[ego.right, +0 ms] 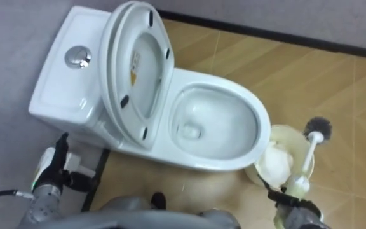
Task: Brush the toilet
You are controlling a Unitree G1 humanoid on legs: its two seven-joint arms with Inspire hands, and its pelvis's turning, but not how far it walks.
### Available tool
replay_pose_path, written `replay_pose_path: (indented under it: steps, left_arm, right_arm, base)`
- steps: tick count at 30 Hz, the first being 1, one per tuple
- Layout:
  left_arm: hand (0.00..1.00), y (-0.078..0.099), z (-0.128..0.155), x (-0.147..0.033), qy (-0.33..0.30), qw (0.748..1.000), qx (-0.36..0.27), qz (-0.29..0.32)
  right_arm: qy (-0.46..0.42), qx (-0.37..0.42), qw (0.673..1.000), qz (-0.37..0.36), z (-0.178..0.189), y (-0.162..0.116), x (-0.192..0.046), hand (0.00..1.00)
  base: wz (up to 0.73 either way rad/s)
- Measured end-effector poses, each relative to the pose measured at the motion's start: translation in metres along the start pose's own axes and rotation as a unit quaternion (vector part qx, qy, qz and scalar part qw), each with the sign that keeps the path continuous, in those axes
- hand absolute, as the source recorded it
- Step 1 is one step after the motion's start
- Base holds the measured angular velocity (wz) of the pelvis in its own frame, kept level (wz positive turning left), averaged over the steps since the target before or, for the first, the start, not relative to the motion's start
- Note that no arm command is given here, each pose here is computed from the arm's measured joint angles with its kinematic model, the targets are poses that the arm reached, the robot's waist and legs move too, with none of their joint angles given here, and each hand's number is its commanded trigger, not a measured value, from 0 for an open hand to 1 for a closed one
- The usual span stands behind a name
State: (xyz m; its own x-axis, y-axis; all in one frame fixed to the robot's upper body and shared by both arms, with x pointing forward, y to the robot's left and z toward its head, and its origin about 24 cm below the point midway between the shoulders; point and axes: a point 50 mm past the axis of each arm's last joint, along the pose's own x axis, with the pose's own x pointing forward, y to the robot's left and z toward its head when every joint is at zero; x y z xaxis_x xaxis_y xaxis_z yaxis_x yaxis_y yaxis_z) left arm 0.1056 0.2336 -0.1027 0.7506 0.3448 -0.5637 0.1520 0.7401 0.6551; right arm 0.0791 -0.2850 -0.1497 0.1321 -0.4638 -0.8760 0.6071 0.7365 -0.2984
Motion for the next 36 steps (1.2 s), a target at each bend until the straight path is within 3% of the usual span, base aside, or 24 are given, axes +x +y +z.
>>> replay_pose_path:
  steps: [4,15,17,19,24,29,36]
  left_arm:
    - [0.00,0.008,0.006,-0.013,-0.035,0.998,0.035,0.035]
    - [0.00,0.044,0.040,-0.016,-0.126,0.982,0.087,0.108]
    - [0.00,0.050,0.050,-0.017,-0.155,0.976,0.091,0.122]
    - [0.00,0.054,0.077,-0.017,-0.224,0.960,0.091,0.144]
    - [0.00,0.046,0.104,-0.017,-0.291,0.943,0.086,0.139]
    - [0.00,0.039,0.108,-0.019,-0.308,0.939,0.088,0.125]
    - [0.00,0.027,0.106,-0.024,-0.320,0.938,0.092,0.096]
  right_arm:
    - [-0.034,-0.058,0.998,0.005,0.009,0.005,-0.001,1.00]
    - [-0.112,-0.226,0.967,0.019,0.028,0.016,-0.004,1.00]
    - [-0.126,-0.249,0.960,0.028,0.035,0.022,-0.005,1.00]
    - [-0.147,-0.284,0.947,0.037,0.043,0.029,-0.007,1.00]
    - [-0.173,-0.310,0.934,0.044,0.048,0.032,-0.009,1.00]
    - [-0.184,-0.330,0.925,0.036,0.054,0.028,-0.009,1.00]
    - [-0.216,-0.409,0.886,0.032,0.060,0.029,-0.010,1.00]
  base:
    - [0.02]
    - [0.09]
    - [0.02]
    - [0.00]
    - [-0.08]
    - [-0.01]
    - [-0.02]
